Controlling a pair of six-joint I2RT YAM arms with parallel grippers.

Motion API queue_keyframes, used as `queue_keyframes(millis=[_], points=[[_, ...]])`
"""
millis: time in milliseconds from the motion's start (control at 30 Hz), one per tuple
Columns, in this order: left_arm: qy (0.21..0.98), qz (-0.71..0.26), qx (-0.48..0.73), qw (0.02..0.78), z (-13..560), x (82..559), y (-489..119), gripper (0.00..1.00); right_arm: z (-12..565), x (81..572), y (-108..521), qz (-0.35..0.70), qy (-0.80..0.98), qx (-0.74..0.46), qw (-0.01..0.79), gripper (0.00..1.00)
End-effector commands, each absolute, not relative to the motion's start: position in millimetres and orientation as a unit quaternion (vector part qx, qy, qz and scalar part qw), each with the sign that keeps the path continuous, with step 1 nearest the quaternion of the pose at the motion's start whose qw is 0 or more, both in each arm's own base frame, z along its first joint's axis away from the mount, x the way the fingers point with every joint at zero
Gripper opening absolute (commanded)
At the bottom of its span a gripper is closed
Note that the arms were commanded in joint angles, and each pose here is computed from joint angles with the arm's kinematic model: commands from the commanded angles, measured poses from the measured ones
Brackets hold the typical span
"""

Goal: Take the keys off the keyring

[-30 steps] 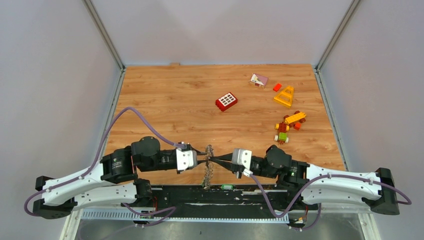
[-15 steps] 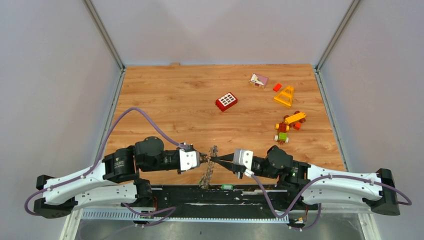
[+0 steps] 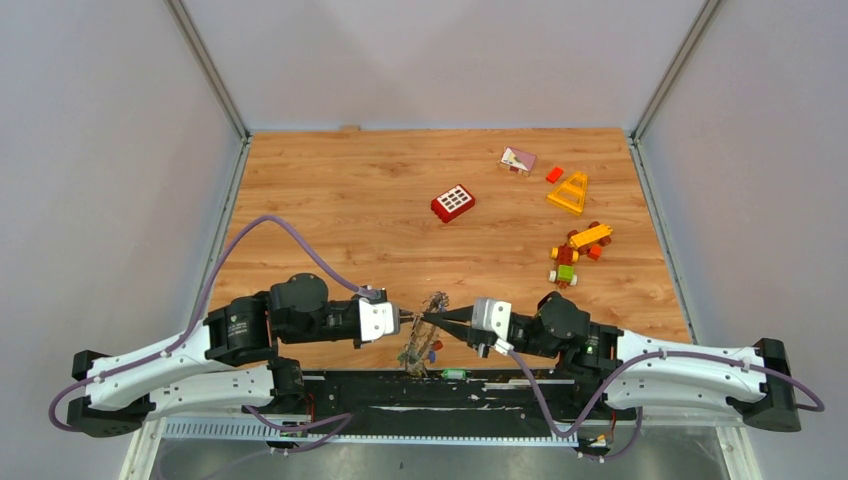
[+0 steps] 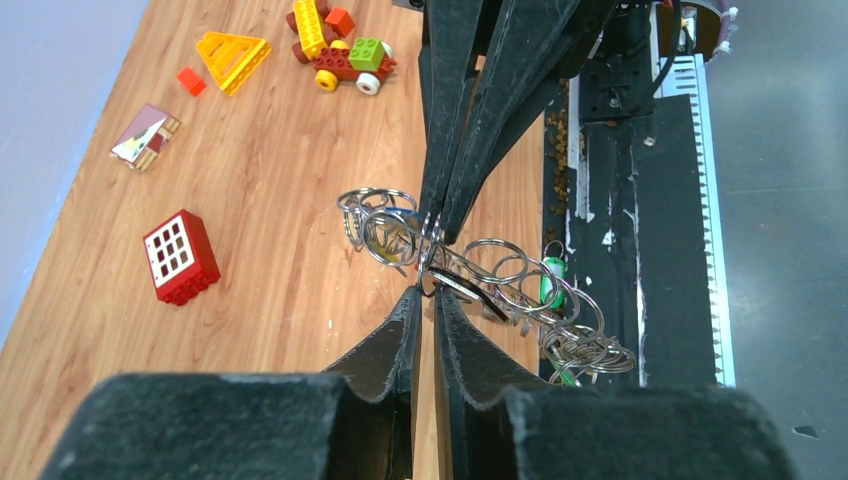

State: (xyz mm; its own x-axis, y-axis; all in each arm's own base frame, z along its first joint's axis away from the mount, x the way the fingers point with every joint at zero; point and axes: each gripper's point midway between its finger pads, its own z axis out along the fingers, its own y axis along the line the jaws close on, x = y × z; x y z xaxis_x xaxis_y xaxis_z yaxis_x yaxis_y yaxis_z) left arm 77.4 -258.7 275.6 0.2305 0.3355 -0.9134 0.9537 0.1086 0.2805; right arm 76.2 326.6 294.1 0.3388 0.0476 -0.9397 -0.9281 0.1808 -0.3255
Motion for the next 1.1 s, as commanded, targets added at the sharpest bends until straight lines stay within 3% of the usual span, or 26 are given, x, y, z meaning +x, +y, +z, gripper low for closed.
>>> queue_keyframes(millis=[0, 400, 500, 633, 1067], points=[[0.533, -0.307, 0.586, 0.528, 290, 79, -260, 0.14, 339, 73, 318, 0.409, 0.379, -0.464, 0.688, 0.0], [0.526, -0.317, 0.583, 0.532, 294, 78, -265, 0.04, 341, 70, 317, 0.414, 0.366, -0.463, 0.692, 0.0], [0.523, -0.321, 0.583, 0.532, 296, 76, -265, 0.19, 341, 71, 316, 0.414, 0.367, -0.462, 0.693, 0.0], [0.516, -0.328, 0.579, 0.54, 302, 74, -264, 0.29, 341, 71, 316, 0.414, 0.367, -0.462, 0.694, 0.0], [0.506, -0.345, 0.579, 0.538, 306, 69, -269, 0.3, 341, 72, 316, 0.41, 0.369, -0.464, 0.693, 0.0]])
